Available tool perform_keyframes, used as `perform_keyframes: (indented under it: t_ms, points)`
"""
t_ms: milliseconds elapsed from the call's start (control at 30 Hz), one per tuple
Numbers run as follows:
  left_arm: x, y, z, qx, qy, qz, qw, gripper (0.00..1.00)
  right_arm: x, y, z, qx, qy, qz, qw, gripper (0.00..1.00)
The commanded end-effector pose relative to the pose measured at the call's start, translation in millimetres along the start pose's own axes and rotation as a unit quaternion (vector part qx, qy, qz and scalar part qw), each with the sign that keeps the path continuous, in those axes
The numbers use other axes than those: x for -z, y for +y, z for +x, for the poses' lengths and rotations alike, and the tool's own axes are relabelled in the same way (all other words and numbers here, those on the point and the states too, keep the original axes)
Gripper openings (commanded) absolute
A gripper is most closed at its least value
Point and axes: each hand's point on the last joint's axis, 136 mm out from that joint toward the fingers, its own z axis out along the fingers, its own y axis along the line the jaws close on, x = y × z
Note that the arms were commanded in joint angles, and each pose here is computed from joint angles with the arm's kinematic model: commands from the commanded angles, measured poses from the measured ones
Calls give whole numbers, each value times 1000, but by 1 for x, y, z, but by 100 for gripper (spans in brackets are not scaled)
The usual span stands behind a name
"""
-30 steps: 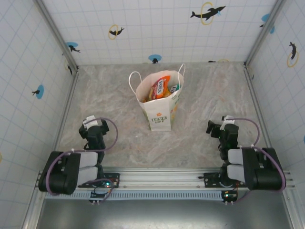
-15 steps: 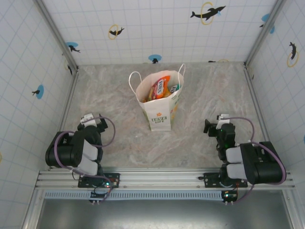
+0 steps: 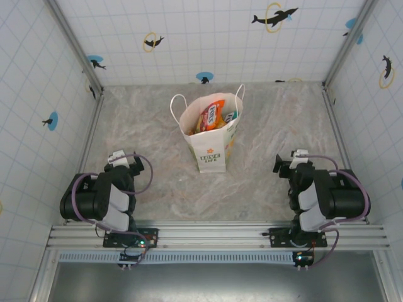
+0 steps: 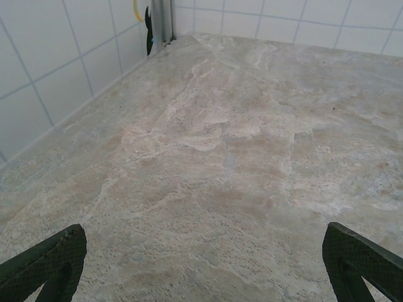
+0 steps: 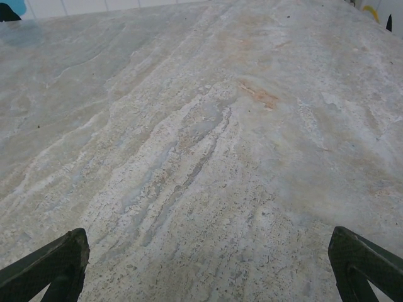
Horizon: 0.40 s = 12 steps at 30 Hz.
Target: Place the snacks into the paper bag
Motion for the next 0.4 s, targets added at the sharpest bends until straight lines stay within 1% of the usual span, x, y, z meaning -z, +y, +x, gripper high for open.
perform_keyframes:
  t_ms: [0, 367]
  points:
    - [5, 1, 6, 9, 8, 5, 1000, 98, 1, -2, -4, -4, -10, 2, 1000, 100]
    - [5, 1, 6, 9, 8, 5, 1000, 98, 1, -2, -5, -8, -11, -3, 1000, 100]
